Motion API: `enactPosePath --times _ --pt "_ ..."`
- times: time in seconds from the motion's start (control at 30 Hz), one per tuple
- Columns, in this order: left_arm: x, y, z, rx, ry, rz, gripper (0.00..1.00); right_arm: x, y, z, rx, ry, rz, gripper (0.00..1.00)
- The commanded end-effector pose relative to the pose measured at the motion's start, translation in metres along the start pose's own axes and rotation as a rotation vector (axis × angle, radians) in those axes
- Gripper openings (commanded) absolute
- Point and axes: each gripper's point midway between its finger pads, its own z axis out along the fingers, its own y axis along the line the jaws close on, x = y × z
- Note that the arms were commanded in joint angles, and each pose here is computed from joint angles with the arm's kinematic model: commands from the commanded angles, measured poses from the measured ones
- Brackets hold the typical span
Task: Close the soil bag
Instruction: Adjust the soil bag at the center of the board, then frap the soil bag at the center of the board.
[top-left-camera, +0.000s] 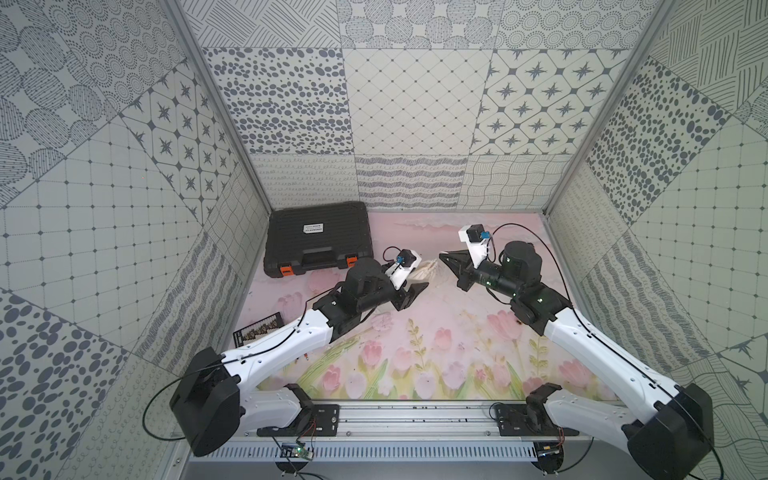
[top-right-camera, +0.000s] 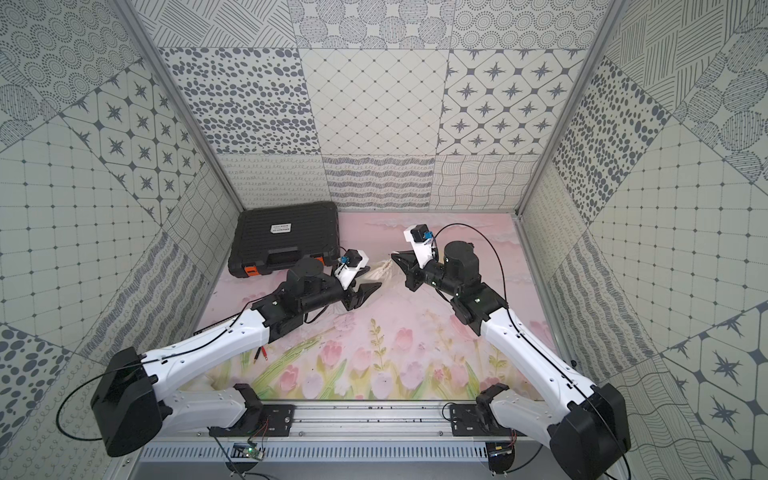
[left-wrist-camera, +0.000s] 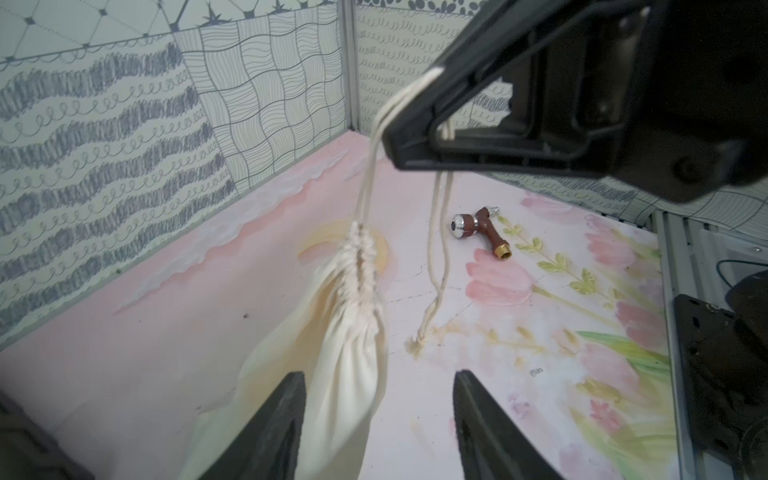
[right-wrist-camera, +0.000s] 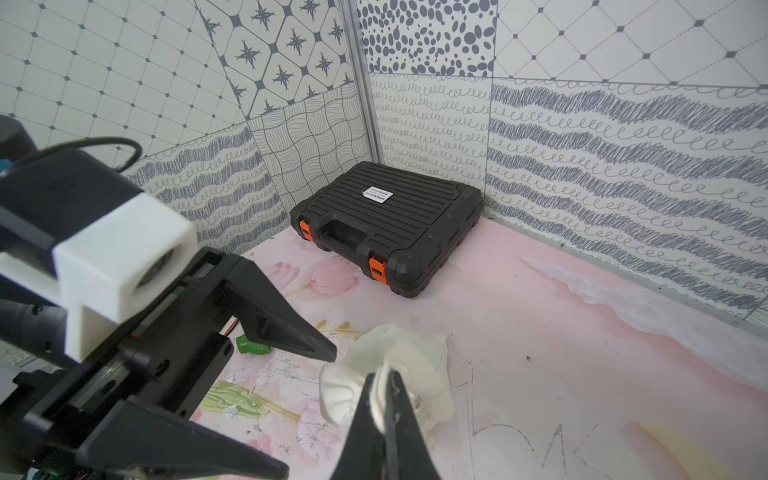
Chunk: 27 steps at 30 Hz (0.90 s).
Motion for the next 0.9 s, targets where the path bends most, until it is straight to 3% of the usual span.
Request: enactPosePath --times 0.0,0.27,0.53,0.67,0.87 --pt "-0.028 -0.022 0.029 0.128 -0.100 0.068 0.61 0.004 -0.001 -0.007 0.028 0.001 -0.029 0.00" --pt "-0.058 -0.014 0.040 0.098 -0.209 0.133 0.63 0.011 0.001 -0.014 0.032 0.008 -0.017 0.00" --pt "-0.044 -0.016 0.060 0.130 -0.148 0.210 0.49 0.000 0.001 -0.019 0.047 -0.032 -0.005 0.00" --pt "-0.034 -0.015 0.065 0.127 -0.119 0.223 0.36 -0.004 -0.001 -0.024 0.071 -0.051 -0.009 0.00" --pt "-0.041 -0.011 0.069 0.112 -0.126 0.256 0.31 -0.004 0.000 -0.024 0.064 -0.049 -0.007 0.00"
